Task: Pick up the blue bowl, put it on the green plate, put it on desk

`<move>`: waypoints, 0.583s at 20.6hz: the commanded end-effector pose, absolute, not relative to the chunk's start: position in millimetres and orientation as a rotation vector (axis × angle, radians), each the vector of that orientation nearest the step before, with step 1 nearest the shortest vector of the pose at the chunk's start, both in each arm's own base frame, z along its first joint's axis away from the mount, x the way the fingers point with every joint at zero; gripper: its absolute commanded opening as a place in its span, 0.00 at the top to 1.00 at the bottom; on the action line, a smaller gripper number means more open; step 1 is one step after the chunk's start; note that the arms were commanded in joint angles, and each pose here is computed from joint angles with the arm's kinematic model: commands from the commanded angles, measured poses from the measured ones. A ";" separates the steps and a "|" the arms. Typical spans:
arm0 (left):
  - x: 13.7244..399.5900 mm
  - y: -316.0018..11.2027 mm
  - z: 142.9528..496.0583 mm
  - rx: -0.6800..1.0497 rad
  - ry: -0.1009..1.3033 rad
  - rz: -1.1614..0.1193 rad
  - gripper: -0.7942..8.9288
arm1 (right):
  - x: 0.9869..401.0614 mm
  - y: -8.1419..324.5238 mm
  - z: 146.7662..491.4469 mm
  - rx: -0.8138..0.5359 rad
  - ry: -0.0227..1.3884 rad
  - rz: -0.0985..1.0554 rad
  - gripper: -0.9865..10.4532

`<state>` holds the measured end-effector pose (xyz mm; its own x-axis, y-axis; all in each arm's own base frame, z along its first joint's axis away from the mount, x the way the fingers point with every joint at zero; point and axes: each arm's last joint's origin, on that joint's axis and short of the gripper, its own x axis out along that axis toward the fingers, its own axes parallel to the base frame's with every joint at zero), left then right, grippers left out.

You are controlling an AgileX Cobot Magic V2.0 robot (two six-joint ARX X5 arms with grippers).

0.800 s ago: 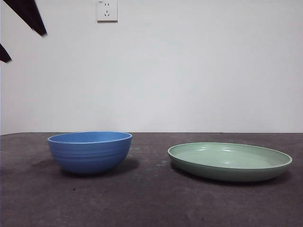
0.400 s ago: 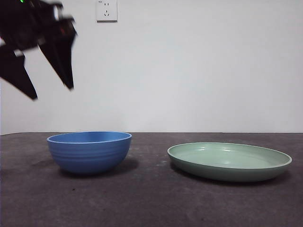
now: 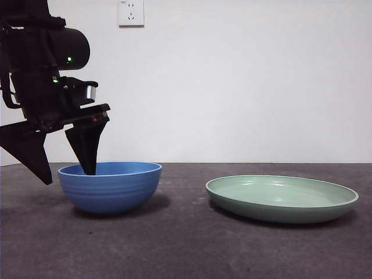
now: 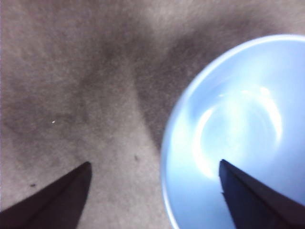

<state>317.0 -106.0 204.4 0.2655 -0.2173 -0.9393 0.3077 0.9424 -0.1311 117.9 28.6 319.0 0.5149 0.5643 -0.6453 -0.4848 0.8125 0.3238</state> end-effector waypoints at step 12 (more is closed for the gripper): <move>322.7 -109.4 204.3 0.089 1.242 -0.359 0.91 | 118.7 29.2 324.3 0.110 0.797 0.633 0.57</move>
